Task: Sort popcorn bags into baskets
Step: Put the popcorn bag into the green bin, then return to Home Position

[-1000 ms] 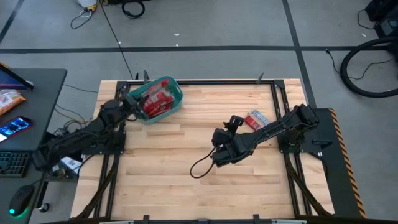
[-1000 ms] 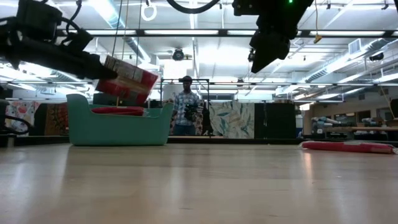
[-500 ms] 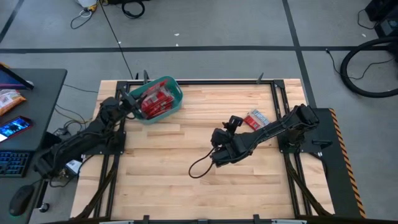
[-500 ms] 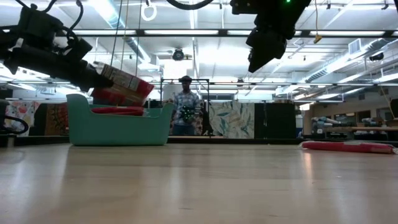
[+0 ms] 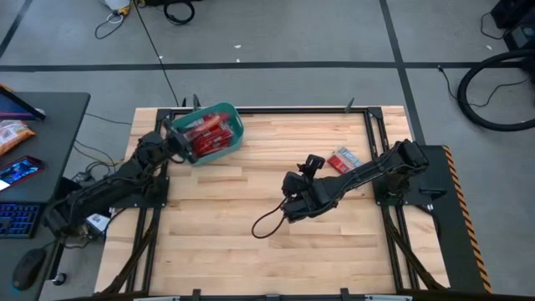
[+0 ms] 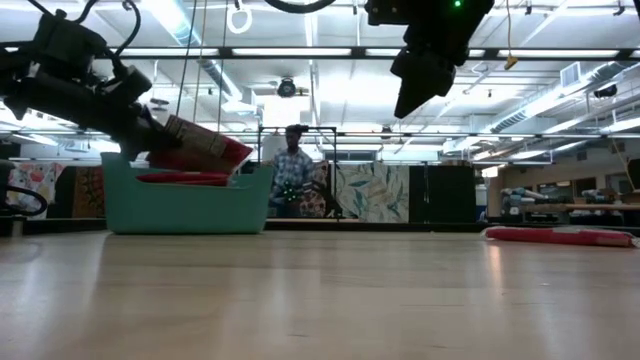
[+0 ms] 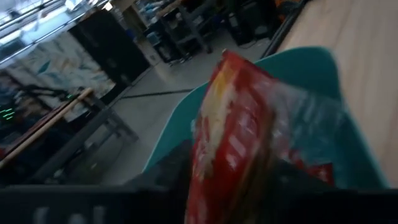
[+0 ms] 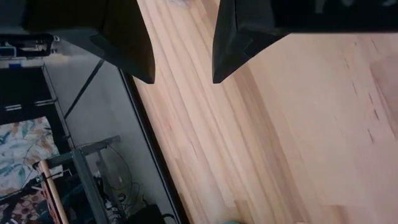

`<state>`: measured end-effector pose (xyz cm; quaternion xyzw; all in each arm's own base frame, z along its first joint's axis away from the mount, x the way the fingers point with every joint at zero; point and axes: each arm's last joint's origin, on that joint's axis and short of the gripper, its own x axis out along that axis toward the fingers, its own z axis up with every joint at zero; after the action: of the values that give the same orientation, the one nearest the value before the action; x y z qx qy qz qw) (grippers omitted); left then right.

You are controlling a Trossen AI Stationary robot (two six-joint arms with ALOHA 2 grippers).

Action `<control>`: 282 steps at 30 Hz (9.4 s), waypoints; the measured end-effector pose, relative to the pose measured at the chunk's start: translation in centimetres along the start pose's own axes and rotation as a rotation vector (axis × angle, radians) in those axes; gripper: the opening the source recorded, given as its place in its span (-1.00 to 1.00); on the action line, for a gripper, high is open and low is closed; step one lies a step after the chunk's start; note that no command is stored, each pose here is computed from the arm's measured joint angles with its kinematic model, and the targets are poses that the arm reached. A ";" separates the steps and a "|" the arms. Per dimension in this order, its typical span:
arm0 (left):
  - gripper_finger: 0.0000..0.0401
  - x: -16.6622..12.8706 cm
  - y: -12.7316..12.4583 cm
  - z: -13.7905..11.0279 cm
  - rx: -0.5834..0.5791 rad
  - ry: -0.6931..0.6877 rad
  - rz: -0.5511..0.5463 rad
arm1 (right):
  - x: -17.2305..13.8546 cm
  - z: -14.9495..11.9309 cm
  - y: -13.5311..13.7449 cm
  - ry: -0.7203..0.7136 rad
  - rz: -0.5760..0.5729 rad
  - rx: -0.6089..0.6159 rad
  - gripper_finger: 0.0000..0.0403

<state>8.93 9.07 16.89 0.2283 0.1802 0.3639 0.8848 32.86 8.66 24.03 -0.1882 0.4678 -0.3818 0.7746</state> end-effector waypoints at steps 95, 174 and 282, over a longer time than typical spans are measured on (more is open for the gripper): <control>-0.50 -3.9 -1.1 2.6 -0.534 -0.178 -0.207 | 11.0 -14.2 -6.8 0.722 0.222 0.406 -0.28; -0.27 -4.3 -1.7 4.6 -0.552 -0.098 -0.520 | 10.7 18.8 -4.1 -0.383 0.330 -0.230 -0.99; -0.30 -4.2 -4.2 3.1 -0.567 -0.395 -0.438 | 4.6 -10.9 -10.0 -0.613 0.536 0.582 -0.78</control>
<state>9.95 2.50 17.81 -0.0027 -0.0564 0.1512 0.9869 20.54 -0.52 22.48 0.0589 0.1247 -0.2109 0.9677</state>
